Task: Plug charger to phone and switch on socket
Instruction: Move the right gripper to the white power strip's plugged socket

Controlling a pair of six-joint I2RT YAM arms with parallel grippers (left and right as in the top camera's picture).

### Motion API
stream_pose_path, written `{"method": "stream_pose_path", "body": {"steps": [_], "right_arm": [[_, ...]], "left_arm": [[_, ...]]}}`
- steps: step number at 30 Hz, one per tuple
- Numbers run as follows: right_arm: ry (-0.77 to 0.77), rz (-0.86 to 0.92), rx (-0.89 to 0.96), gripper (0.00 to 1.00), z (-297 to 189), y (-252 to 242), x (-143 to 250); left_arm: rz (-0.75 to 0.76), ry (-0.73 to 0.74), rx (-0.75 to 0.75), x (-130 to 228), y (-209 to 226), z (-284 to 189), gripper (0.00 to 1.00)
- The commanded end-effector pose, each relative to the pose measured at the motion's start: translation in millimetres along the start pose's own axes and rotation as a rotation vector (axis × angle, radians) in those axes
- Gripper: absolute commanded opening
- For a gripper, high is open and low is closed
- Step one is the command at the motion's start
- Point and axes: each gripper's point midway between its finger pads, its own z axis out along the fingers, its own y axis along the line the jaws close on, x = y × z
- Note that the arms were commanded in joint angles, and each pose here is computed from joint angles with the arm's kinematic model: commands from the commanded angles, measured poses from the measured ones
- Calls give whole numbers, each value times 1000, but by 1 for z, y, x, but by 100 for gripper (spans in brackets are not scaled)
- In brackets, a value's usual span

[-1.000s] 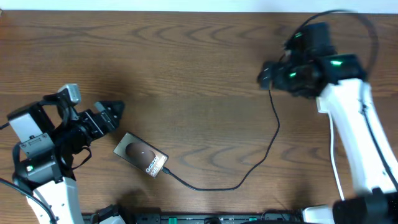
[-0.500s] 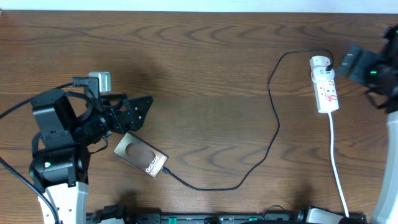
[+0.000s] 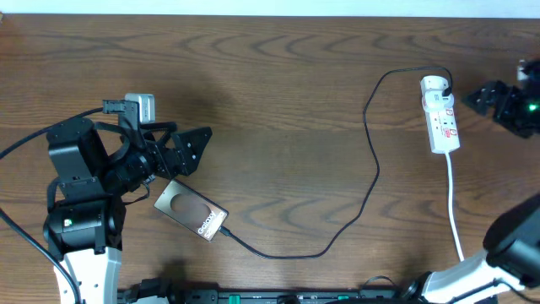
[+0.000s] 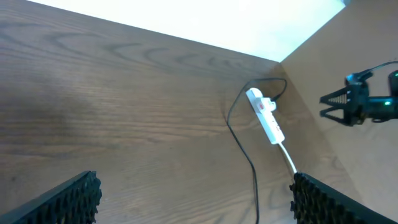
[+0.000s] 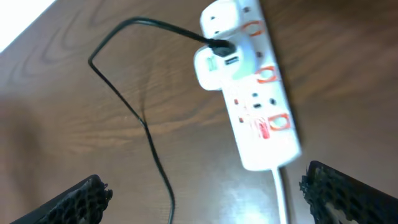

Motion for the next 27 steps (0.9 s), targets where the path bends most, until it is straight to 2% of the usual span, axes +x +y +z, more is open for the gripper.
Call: {"method": "stream_pose_path", "body": {"steps": [1, 9, 18, 24, 27], "right_arm": [[-28, -96, -89, 99, 8, 11, -13], [-14, -78, -34, 99, 42, -19, -20], [-30, -146, -39, 98, 66, -12, -30], [-9, -189, 44, 96, 78, -12, -31], [3, -204, 72, 99, 82, -10, -30]], "left_arm": [[14, -21, -23, -7, -1, -3, 96], [8, -22, -42, -7, 3, -3, 96], [-5, -15, -74, -4, 8, -3, 96], [-17, -7, -98, -1, 13, -3, 96], [-17, -6, -98, -1, 13, -3, 96]]}}
